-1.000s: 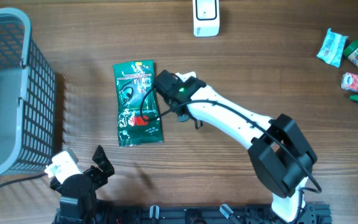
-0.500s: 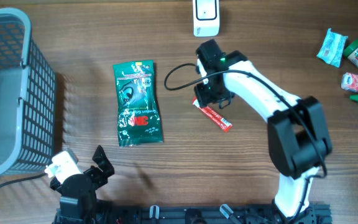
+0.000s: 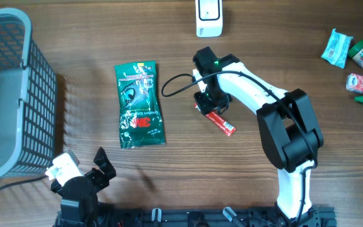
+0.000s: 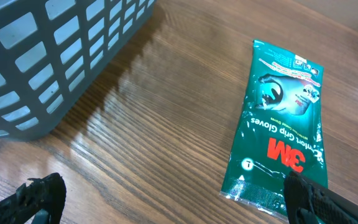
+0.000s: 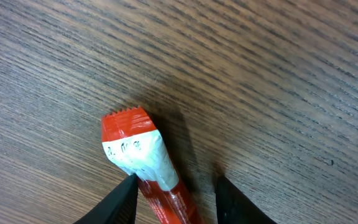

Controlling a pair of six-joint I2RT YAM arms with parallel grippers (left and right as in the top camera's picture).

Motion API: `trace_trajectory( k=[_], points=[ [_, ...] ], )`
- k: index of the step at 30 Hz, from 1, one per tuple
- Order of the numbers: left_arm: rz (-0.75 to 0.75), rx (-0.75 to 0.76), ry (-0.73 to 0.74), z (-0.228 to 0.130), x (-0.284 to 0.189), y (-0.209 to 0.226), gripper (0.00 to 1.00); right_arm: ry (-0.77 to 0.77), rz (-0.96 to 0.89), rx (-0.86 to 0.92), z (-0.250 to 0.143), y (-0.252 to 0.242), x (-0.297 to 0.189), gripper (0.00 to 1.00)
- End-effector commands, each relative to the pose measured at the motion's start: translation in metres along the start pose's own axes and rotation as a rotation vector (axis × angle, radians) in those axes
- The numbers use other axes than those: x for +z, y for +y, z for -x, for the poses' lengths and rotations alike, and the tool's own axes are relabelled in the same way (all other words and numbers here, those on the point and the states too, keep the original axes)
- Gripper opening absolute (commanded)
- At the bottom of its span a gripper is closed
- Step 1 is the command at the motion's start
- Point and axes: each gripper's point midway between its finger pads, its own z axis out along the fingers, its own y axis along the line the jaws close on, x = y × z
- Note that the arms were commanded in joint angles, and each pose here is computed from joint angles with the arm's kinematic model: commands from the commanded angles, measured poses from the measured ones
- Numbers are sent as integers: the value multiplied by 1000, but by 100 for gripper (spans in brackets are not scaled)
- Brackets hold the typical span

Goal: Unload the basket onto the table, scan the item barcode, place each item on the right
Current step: 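Lift the red stick and carry it up to the white scanner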

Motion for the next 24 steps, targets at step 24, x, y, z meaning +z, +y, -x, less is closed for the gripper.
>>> trace_trajectory(
  k=[24],
  points=[
    [13,-15,-12,1,0,3,100,-339,125,514,-12,9,-158,5]
  ],
)
